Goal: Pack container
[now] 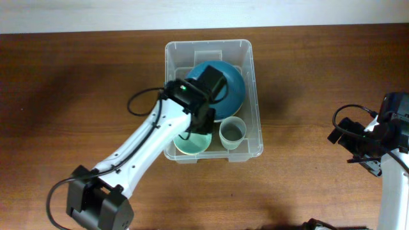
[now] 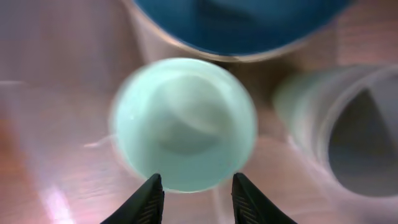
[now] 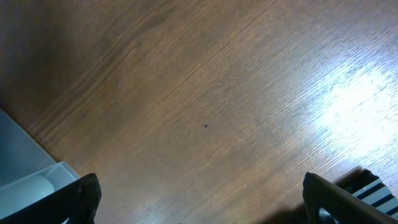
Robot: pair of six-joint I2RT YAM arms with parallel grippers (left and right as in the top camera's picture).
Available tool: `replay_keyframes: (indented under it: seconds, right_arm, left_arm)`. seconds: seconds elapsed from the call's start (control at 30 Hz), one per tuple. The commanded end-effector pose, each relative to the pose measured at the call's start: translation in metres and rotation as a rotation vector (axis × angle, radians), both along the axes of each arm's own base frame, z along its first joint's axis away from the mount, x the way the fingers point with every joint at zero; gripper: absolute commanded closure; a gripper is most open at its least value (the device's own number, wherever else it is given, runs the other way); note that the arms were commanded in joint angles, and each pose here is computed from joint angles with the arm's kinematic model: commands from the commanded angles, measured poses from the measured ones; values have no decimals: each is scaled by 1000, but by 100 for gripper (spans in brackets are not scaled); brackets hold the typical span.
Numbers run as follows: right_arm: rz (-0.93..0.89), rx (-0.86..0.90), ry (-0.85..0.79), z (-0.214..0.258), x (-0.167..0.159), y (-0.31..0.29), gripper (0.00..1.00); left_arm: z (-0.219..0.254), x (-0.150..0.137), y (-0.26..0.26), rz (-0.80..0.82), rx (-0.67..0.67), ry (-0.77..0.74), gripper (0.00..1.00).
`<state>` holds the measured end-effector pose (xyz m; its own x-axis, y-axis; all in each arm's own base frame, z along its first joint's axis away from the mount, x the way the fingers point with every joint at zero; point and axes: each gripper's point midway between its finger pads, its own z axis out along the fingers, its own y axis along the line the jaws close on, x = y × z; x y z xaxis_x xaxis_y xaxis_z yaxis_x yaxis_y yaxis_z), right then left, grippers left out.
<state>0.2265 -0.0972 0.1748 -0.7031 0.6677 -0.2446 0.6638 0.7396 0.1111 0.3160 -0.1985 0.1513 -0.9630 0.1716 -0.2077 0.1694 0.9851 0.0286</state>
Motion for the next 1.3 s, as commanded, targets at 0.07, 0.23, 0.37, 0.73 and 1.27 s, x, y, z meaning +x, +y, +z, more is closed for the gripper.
replay_keyframes:
  seconds: [0.07, 0.23, 0.37, 0.73, 1.27]
  right_arm:
    - [107, -33, -75, 6, 23, 6, 19]
    - [328, -114, -297, 29, 91, 47, 70]
    - [496, -153, -405, 31, 139, 85, 83]
    - [679, -88, -358, -71, 214, 159, 82]
    - [932, 122, -555, -65, 232, 225, 76]
  left_arm:
    - [91, 39, 84, 230, -5, -267, 62]
    - [124, 35, 180, 556, -64, -333, 57]
    - [119, 31, 208, 647, -112, -290, 57]
    - [117, 29, 226, 699, -100, -287, 57]
    - [117, 30, 226, 699, -100, -288, 56]
